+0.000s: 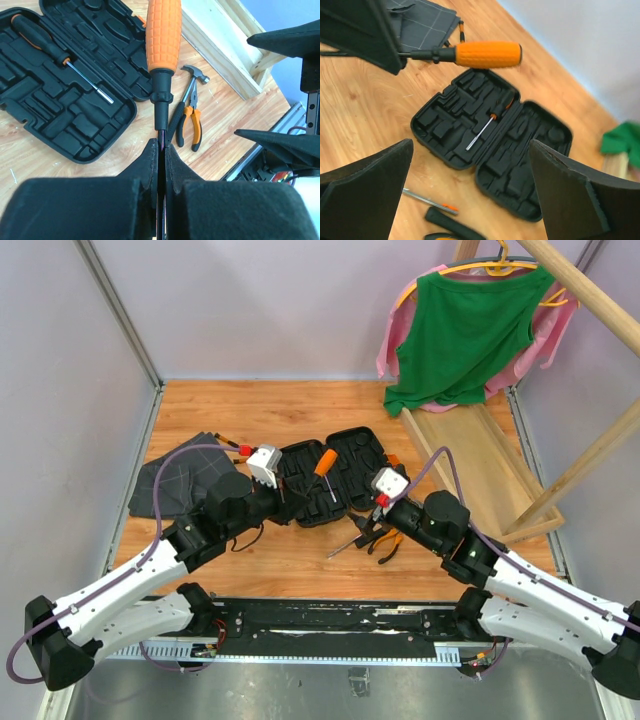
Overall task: Sort the tools into containers
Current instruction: Pick up the screwdriver from the center of the board.
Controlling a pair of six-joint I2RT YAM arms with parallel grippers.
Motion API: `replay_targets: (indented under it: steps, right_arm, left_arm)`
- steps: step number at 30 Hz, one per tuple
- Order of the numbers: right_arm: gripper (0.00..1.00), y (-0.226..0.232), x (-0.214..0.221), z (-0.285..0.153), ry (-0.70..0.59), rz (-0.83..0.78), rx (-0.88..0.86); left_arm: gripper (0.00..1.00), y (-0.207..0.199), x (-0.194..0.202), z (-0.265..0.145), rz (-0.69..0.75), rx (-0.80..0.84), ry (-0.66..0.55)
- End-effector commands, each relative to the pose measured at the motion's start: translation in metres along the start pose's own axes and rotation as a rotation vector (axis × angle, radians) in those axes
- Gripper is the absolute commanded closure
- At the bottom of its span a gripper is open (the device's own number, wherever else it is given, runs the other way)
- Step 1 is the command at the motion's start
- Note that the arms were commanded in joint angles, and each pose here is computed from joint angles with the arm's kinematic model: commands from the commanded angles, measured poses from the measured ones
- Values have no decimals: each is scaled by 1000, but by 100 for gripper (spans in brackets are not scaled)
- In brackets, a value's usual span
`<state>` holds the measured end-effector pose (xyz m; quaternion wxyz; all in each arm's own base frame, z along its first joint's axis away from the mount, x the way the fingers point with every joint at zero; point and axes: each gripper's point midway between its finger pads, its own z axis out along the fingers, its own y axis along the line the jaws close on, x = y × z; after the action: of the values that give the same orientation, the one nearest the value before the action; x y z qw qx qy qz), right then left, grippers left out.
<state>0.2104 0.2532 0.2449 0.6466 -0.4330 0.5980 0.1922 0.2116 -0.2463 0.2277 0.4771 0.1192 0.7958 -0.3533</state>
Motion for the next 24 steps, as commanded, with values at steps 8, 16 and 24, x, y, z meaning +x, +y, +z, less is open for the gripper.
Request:
replay_targets:
  steps: [8, 16, 24]
  right_arm:
    - [2, -23, -12, 3, 91, 512, 231]
    - [2, -26, -27, 12, 37, 688, 268]
    - [2, -38, -21, 28, 35, 906, 256]
  left_arm:
    - [99, 0, -29, 3, -22, -31, -127]
    - [100, 3, -33, 5, -27, -49, -151]
    - [99, 3, -33, 2, -27, -37, -168]
